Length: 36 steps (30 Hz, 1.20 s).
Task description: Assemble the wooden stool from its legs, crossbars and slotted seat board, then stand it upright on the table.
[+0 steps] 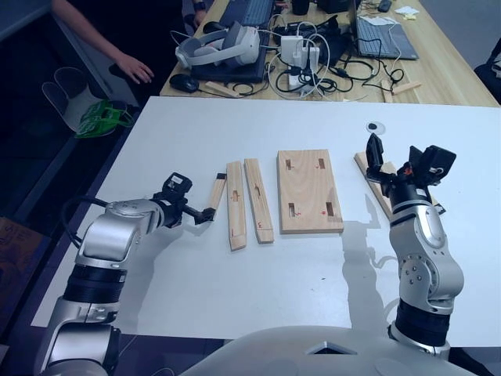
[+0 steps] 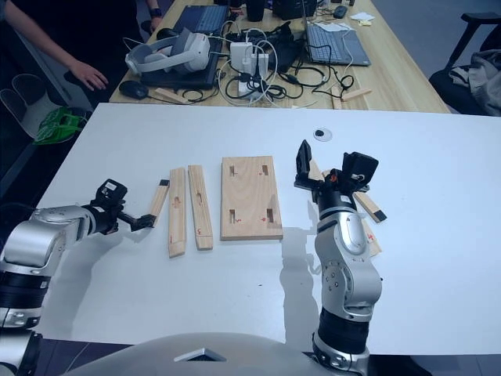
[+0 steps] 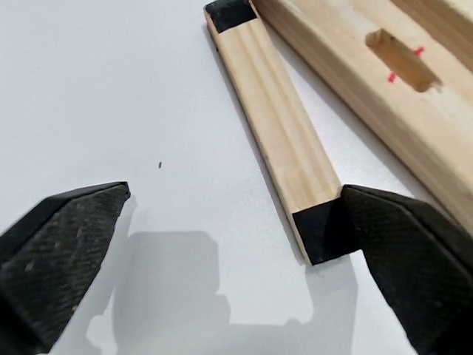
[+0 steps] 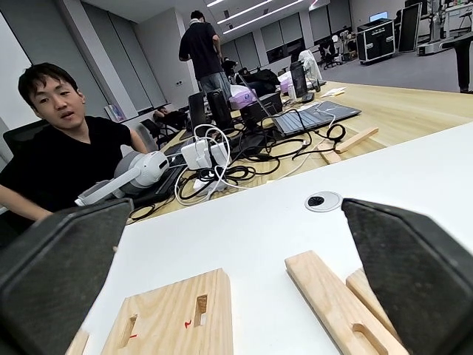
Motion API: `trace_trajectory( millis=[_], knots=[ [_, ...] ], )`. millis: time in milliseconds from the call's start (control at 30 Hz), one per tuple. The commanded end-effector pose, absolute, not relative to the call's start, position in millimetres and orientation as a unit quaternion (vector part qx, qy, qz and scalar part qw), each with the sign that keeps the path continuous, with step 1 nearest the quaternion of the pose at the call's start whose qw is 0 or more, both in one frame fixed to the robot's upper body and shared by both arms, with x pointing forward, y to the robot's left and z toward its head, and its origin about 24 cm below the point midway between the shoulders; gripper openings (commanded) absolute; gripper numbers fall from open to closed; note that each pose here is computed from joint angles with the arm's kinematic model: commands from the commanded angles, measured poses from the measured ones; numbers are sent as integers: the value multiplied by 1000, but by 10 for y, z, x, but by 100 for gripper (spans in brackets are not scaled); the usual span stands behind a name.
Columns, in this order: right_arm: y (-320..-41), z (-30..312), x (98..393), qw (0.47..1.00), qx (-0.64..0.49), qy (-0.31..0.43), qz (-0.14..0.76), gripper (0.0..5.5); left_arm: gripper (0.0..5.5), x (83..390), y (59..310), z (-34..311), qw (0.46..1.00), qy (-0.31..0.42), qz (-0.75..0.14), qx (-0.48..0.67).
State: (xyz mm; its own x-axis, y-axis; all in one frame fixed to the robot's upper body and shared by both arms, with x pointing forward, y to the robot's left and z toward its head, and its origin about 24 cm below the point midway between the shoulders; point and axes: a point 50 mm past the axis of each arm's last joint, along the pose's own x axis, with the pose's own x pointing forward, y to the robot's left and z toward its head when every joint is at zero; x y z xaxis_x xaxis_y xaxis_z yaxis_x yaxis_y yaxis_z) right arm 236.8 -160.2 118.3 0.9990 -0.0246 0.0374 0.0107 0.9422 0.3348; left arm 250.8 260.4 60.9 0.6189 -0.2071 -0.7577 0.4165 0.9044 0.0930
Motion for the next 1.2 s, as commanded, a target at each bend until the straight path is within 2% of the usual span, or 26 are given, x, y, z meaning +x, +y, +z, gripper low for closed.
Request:
trace_trajectory(
  millis=[33,167,267,567,833,1200],
  knots=[
    [-1599,1176,2352,985,174,-14,-11,540,538,2541,2720,641,897,395,-134,147],
    [-1627,1142,2358,985,174,-11,-12,540,538,2643,2680,768,917,347,-120,157],
    [-1626,1133,2340,985,174,-10,-12,540,538,2659,2643,777,923,336,-124,139],
    [-1621,1147,2365,985,173,-9,-8,540,538,2520,2585,566,909,381,-157,63],
    [-1642,1153,2366,986,169,-7,-6,540,538,2435,2647,409,891,420,-157,64],
    [-1656,1122,2363,986,167,1,-1,540,360,2355,2608,290,871,448,-197,35]
  ],
)
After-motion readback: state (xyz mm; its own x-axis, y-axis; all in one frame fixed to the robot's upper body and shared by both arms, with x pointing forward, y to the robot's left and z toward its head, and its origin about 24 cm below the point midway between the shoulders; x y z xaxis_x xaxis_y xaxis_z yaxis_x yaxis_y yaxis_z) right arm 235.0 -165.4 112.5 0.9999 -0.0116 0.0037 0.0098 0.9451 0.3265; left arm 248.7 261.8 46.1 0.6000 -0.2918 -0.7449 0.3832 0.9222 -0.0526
